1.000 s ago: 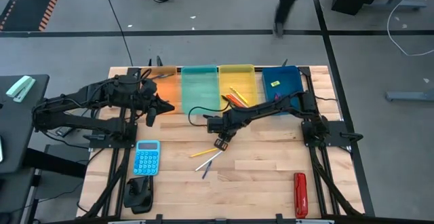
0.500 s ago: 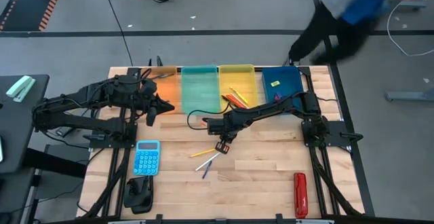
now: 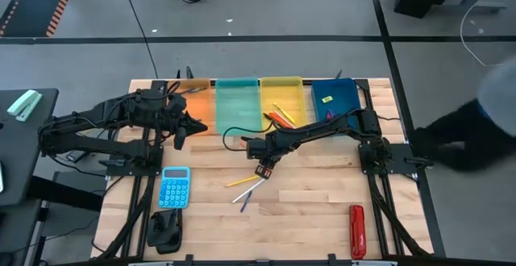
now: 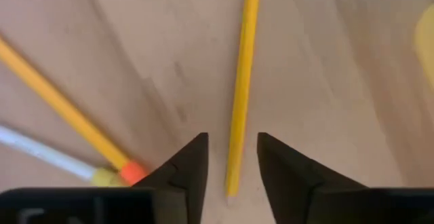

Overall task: Sort crayons/erasers/pens/pencils in bins
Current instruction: Put the yellow pencil into the green bin

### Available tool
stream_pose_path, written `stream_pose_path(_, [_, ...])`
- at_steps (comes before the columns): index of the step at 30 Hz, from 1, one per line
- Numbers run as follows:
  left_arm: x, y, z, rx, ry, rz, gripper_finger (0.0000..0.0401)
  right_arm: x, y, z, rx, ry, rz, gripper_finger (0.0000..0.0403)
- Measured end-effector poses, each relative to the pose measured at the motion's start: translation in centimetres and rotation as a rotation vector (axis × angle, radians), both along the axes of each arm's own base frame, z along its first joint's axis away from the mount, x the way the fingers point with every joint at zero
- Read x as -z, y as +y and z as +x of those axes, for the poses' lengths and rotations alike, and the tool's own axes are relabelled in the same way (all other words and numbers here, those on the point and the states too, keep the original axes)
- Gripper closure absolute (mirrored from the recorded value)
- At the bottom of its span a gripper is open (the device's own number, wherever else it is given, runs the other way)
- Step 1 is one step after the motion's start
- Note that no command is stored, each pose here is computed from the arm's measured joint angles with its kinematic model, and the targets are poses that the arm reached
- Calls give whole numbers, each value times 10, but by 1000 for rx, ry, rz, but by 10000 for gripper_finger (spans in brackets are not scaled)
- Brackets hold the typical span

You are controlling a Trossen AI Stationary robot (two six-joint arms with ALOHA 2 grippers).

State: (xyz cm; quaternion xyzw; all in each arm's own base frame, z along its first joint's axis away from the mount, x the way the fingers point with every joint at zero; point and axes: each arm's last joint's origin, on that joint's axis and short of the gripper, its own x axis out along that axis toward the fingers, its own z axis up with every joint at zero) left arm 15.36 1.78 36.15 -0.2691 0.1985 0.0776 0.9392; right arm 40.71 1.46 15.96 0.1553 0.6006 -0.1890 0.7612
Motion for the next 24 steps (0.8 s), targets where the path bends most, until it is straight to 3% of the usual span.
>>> stream_pose_path(8, [0, 0, 0, 0, 1, -1, 377, 4, -4, 0, -3, -16, -13, 247])
stream_pose_path(24, [3, -4, -1, 16, 29, -28, 388, 22, -2, -10, -15, 2, 26, 324])
